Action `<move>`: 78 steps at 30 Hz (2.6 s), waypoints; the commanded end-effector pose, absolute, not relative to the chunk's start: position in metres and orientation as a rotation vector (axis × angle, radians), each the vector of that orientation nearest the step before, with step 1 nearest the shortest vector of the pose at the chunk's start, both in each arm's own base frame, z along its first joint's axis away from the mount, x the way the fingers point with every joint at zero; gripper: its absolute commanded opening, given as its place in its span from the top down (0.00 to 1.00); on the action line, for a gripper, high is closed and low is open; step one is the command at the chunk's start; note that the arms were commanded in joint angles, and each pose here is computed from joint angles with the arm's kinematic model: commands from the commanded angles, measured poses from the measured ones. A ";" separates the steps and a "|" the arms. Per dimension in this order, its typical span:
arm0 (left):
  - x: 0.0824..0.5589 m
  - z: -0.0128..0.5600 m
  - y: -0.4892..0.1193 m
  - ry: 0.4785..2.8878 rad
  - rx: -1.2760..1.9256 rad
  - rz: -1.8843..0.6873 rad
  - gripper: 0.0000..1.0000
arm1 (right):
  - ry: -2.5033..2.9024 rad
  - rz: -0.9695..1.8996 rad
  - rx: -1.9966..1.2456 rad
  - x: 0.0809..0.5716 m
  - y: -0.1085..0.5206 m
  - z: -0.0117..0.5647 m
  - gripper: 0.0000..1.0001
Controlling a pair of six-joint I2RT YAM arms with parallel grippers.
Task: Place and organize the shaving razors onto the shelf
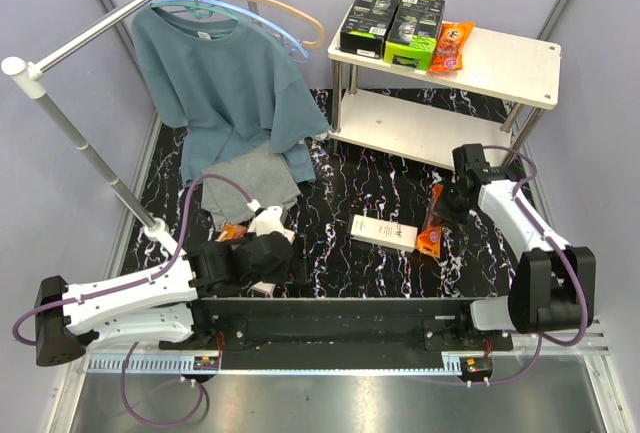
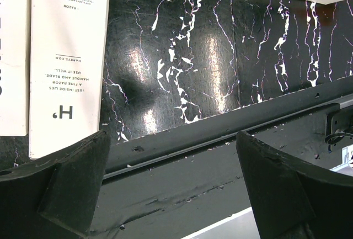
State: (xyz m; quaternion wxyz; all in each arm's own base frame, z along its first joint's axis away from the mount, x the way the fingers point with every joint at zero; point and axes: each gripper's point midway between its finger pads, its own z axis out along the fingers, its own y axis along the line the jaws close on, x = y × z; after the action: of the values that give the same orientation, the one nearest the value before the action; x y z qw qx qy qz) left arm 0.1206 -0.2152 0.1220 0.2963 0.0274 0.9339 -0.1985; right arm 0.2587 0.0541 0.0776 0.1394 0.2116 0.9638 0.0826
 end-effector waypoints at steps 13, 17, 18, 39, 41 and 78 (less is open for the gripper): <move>0.123 0.128 -0.227 2.465 0.073 -0.587 0.01 | 2.481 0.476 0.318 0.288 0.129 0.225 1.00; 0.123 0.127 -0.227 2.466 0.075 -0.584 0.01 | 2.408 0.503 0.246 0.290 0.148 0.267 1.00; 0.123 0.127 -0.228 2.465 0.076 -0.585 0.01 | 2.396 0.509 0.239 0.290 0.150 0.274 1.00; 0.122 0.123 -0.228 2.476 0.082 -0.578 0.01 | 2.159 0.478 0.111 0.329 0.160 0.411 1.00; 0.122 0.121 -0.228 2.480 0.082 -0.573 0.01 | 2.145 0.473 0.104 0.332 0.160 0.419 1.00; 0.121 0.115 -0.228 2.492 0.078 -0.573 0.01 | 1.920 0.651 0.332 0.385 0.021 0.489 1.00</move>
State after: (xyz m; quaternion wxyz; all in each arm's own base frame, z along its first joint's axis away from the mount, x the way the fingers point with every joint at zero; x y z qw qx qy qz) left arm 0.1192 -0.2199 0.1132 0.2871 0.0317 0.9366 -0.1981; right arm 0.3849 0.0204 0.4754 0.5067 0.1633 0.8130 0.2358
